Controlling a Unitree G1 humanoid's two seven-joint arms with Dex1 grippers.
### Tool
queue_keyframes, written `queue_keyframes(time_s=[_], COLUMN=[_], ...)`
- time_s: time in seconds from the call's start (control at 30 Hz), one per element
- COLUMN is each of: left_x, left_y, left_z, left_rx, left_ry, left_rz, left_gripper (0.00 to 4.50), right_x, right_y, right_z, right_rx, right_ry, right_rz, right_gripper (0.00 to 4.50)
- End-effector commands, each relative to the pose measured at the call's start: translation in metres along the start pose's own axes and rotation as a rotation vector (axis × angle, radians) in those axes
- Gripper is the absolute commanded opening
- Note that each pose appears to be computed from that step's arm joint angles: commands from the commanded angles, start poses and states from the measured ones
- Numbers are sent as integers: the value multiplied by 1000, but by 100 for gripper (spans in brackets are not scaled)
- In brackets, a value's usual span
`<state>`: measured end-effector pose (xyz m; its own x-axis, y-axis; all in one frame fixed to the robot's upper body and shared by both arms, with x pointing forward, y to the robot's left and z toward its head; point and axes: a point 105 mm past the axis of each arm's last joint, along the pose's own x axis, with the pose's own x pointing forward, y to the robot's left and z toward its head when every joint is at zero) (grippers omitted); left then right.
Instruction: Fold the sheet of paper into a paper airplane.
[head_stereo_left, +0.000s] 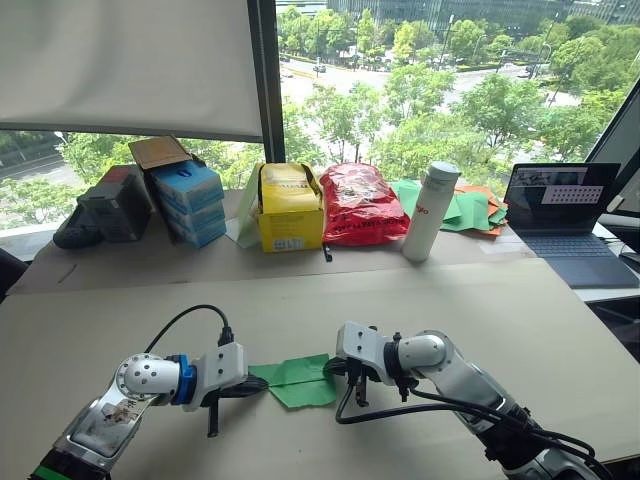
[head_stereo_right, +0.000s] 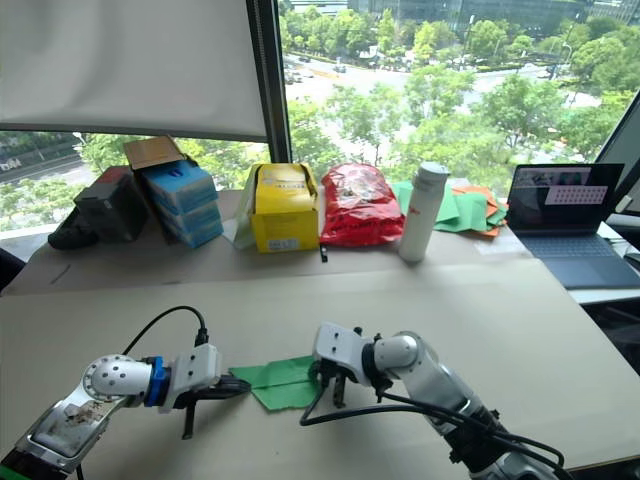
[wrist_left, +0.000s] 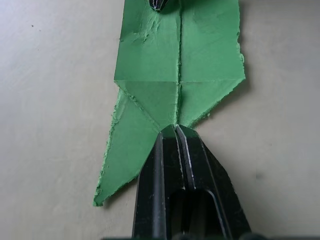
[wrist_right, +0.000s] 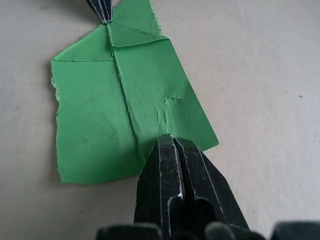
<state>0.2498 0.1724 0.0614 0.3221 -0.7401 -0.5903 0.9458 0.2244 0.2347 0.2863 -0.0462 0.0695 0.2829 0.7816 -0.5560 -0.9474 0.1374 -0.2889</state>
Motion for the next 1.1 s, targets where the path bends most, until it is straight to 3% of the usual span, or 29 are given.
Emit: queue_keyframes(time_s=[0.03,0.2,0.4,0.5,0.53,0.67,0.9,1.1], left_x=[-8,-15,-37,-49,-53,-55,-47,-46], left_y=[-7,-1,12,13,11,5,5,3], left_z=[-38,-30,22,36,39,33,42,46], left_rx=[-106,-95,-171,-248,-283,-345,-368,-366], left_ry=[138,116,-88,-166,-190,-188,-244,-252], left_rz=[-5,26,76,68,51,29,15,8], left_gripper=[0,0,0,0,0,0,0,0], right_x=[1,1,-12,-22,-27,-34,-18,-10], right_y=[7,6,-2,-7,-9,-8,-23,-26], right_z=[-28,-23,11,27,36,57,41,33], right_rx=[55,46,68,89,103,152,166,177], right_ry=[104,90,-34,-85,-118,-202,-151,-164], right_rz=[25,20,-22,-37,-42,10,2,70], right_gripper=[3,3,3,3,60,191,433,446])
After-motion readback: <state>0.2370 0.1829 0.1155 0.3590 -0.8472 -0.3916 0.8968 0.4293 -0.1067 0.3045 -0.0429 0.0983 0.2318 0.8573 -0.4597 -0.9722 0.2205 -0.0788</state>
